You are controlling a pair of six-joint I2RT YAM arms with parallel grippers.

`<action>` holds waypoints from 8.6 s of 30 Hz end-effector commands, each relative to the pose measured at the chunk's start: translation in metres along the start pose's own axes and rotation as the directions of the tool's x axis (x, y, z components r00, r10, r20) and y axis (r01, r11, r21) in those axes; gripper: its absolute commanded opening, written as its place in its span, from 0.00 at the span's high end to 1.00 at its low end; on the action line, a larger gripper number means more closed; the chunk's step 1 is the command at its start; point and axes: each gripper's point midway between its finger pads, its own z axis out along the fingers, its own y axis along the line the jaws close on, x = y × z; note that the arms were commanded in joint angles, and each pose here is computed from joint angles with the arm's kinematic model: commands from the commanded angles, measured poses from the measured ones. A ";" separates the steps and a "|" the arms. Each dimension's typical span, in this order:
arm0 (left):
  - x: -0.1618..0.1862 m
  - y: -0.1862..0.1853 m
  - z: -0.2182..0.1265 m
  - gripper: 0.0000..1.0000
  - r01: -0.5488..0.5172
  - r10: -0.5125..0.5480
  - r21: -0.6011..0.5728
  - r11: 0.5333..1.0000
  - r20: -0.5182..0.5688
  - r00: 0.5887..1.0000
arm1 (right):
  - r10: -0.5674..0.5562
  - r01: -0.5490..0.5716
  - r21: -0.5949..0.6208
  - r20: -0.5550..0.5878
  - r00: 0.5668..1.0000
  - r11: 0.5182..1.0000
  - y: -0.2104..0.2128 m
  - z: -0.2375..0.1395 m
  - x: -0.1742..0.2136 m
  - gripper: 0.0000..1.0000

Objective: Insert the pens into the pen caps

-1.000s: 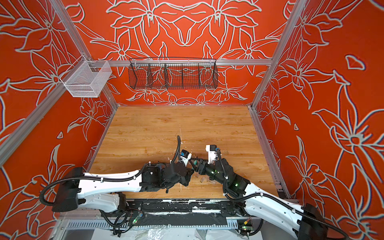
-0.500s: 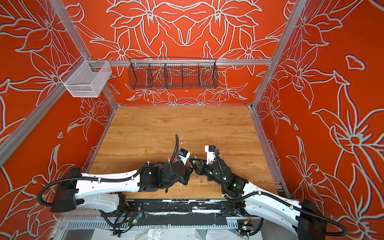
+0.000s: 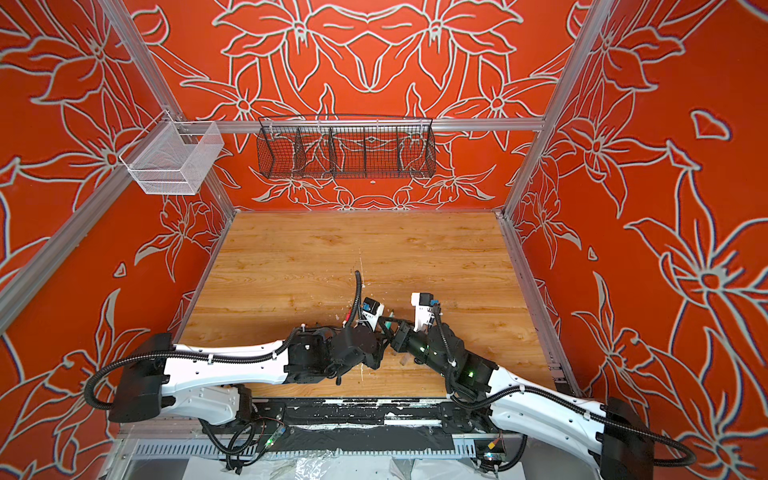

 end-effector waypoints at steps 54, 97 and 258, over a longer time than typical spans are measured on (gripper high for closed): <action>-0.024 0.096 -0.067 1.00 0.061 -0.047 -0.095 0.994 0.146 0.988 | -0.069 0.632 0.627 -0.683 0.727 0.455 -0.156 -0.062 0.056 0.69; -0.026 0.086 -0.074 1.00 0.075 -0.070 -0.034 0.997 0.139 0.988 | -0.013 0.617 0.669 -0.674 0.739 0.414 -0.190 -0.063 0.071 0.75; -0.203 0.047 -0.121 1.00 -0.022 -0.182 0.405 0.914 0.457 0.871 | -0.310 0.274 -0.239 -0.128 0.942 0.932 0.104 0.033 0.077 1.00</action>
